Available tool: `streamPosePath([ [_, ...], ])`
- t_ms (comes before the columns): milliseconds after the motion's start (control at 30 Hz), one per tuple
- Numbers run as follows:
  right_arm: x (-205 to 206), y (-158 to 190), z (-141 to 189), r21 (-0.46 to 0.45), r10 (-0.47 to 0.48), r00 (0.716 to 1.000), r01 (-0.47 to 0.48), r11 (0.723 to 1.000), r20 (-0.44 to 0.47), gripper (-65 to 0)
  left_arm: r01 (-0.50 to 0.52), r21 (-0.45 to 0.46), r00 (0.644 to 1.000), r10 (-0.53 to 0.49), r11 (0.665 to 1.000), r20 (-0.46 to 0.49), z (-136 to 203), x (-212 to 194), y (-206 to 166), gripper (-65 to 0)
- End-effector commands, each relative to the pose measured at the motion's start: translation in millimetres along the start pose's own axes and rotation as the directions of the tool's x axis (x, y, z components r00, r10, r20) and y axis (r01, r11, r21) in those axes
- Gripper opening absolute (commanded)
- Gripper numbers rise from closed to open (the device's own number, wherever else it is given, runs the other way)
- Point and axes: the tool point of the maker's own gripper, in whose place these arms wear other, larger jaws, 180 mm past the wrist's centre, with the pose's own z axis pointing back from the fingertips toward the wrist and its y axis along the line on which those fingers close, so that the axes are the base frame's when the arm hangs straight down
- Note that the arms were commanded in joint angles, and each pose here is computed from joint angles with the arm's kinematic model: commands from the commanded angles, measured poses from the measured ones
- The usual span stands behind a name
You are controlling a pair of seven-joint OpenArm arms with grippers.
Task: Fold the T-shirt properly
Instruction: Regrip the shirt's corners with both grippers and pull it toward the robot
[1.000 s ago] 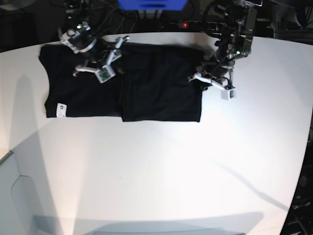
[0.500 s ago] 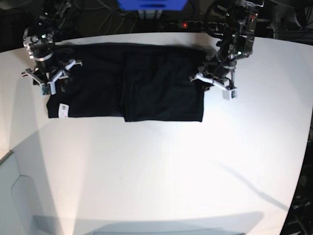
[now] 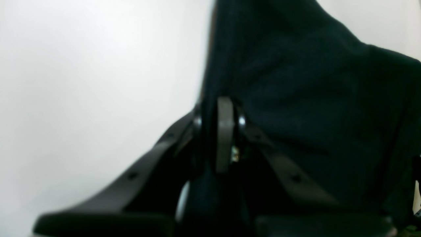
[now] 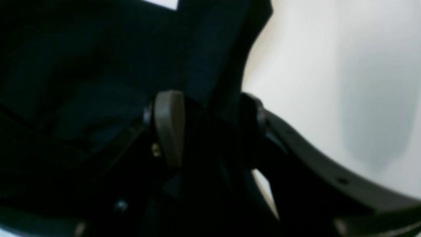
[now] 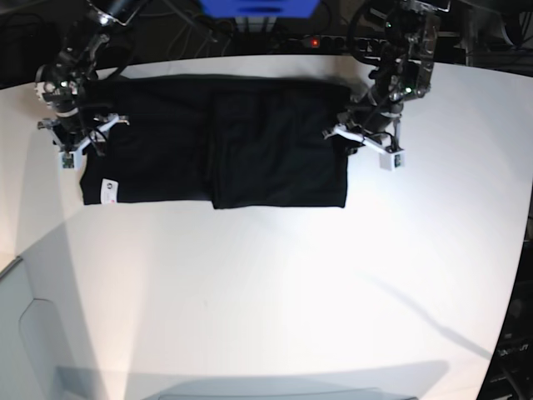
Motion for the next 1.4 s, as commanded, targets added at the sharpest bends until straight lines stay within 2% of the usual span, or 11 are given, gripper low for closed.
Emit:
streamPosePath([
  [0, -9, -3, -1, -0.001, 0.026, 0.999, -0.026, 1.0, -0.046, -37.2, 0.01, -0.009, 0.999, -0.009, 1.0, 0.032, 3, 11, -3, -65.0],
  [400, -28, 0, -5, 0.019, 0.013, 0.995, -0.011, 1.0, -0.098, -37.5, 0.011, -0.009, 0.999, -0.011, 1.0, 0.033, 3, 12, -3, -65.0],
  [467, -34, 12, -10, 0.057, 0.026, 0.993, -0.019, 0.998, -0.118, -38.1, 0.011, -0.009, 0.999, -0.011, 1.0, 0.033, 3, 12, -3, -65.0],
  [633, -60, 36, -20, 0.134, 0.047, 0.981, -0.022, 0.991, -0.186, -48.2, 0.005, -0.002, 0.999, -0.005, 1.0, 0.043, 4, 15, 0, -65.0],
  [833, -60, 53, -22, 0.179, 0.084, 0.978, -0.05, 0.983, -0.189, -63.6, -0.011, 0.022, 0.997, 0.01, 1.0, 0.072, 7, 26, 10, -65.0],
  [967, -58, 51, -22, 0.171, 0.082, 0.98, -0.05, 0.984, -0.183, -65.0, -0.018, 0.03, 0.997, 0.015, 0.999, 0.082, 8, 30, 14, -65.0],
  [1200, 3, 42, 5, 0.094, 0.137, 0.991, -0.135, 0.986, -0.013, -65.0, -0.017, 0.029, 0.996, 0.015, 0.999, 0.084, 9, 30, 14, -65.0],
  [1367, 42, 42, 25, 0.043, 0.166, 0.982, -0.17, 0.984, 0.094, -65.0, -0.017, 0.029, 0.996, 0.015, 0.999, 0.084, 9, 30, 14, -65.0],
])
